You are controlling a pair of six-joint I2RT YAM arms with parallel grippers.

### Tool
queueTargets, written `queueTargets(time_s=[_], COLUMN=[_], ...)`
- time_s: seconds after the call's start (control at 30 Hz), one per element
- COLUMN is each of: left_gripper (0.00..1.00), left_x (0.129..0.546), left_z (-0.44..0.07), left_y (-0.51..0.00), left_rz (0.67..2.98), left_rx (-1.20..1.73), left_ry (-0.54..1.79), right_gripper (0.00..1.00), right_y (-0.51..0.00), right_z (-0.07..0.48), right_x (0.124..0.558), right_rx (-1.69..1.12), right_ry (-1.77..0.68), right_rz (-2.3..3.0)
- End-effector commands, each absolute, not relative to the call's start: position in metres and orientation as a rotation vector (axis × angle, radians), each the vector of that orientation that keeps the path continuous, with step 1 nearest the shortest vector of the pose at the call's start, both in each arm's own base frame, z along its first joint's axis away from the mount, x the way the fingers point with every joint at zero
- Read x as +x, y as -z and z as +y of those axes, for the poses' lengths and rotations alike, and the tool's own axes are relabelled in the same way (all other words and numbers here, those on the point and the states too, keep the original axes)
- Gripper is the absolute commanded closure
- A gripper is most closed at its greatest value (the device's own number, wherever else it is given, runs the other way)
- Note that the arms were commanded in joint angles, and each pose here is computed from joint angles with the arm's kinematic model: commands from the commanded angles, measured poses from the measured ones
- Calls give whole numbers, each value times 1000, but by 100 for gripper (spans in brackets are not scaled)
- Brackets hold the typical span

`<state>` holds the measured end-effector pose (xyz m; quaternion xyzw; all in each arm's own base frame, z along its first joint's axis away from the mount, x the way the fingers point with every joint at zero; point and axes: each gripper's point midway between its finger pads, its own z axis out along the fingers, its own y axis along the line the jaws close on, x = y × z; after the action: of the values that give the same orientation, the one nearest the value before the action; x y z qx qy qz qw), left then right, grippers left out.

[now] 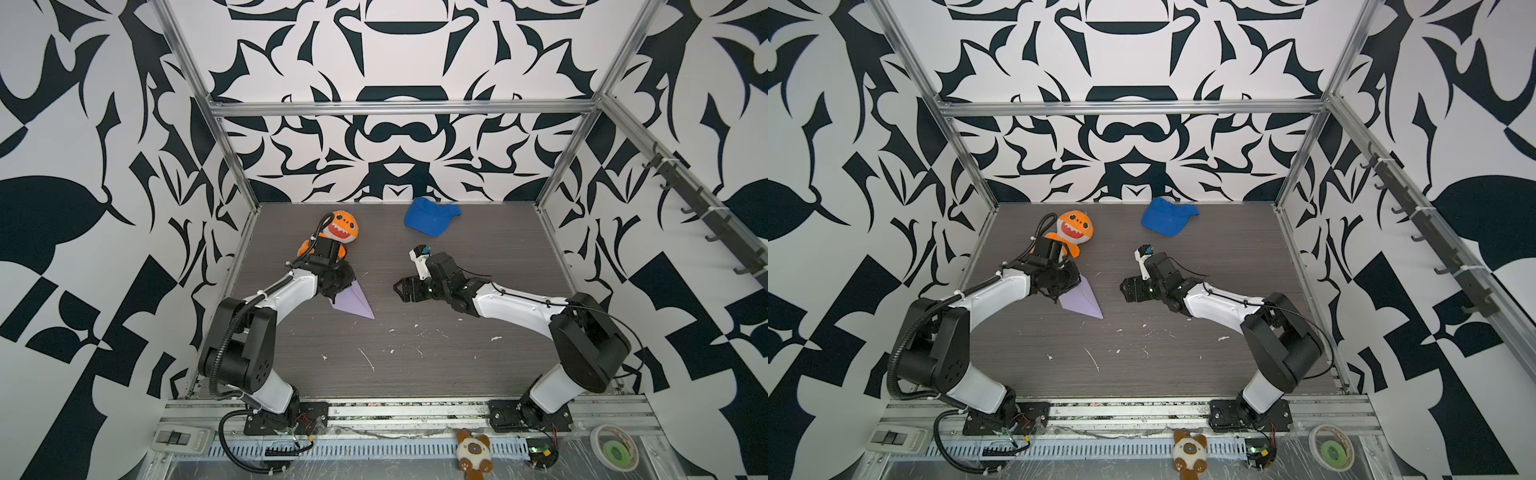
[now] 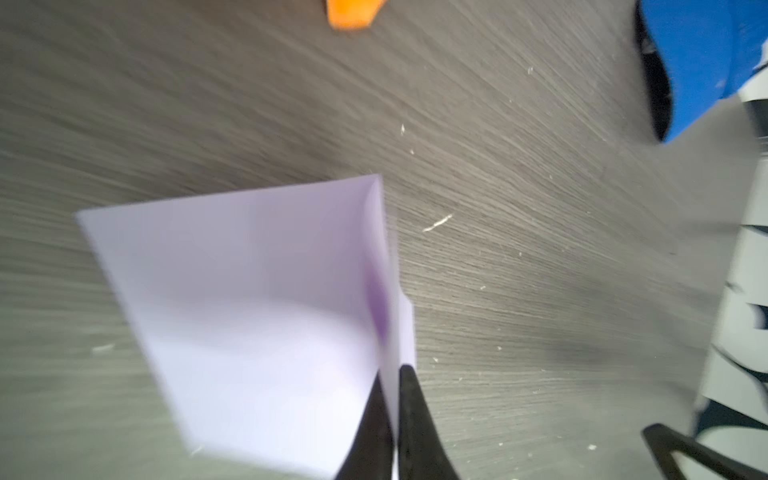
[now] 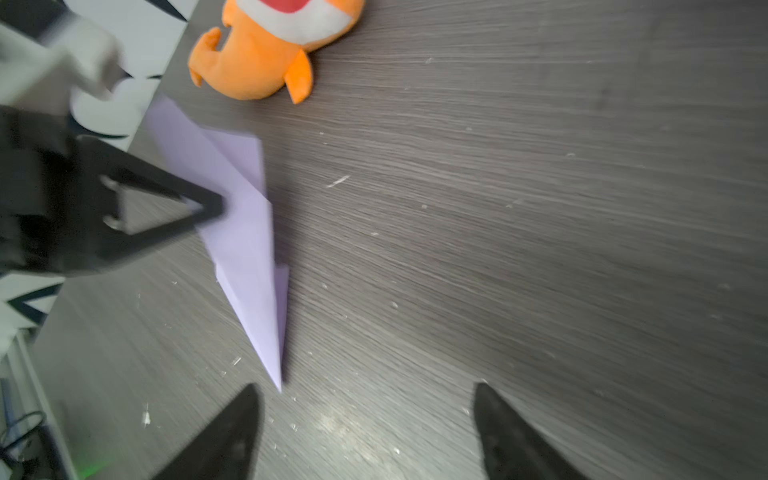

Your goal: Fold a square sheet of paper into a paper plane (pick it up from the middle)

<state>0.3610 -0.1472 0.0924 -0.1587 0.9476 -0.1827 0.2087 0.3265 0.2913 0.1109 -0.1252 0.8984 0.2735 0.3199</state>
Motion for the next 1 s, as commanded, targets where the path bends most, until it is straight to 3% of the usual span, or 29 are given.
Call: queueTargets(time_s=[0.0,0.37,0.67,0.97], left_gripper=[91,91,90,86], left_x=[327,344,359,352], left_z=[-104,-91,-146,-203], left_y=[-103,-134,-87,-49], left_rz=[2781,2756,2763,2826], left_rx=[-303,58,277,349], left_ry=[31,-839,-994,-856], right_gripper=[7,2,6,8], right_y=[-128,-134,-125,-113], right_z=[270,213,179,170], right_x=[336,337,332,324], right_rx=[-290,-120,24,76], right_ry=[-605,-389,-269,-278], right_rz=[2300,2249,2275,2313])
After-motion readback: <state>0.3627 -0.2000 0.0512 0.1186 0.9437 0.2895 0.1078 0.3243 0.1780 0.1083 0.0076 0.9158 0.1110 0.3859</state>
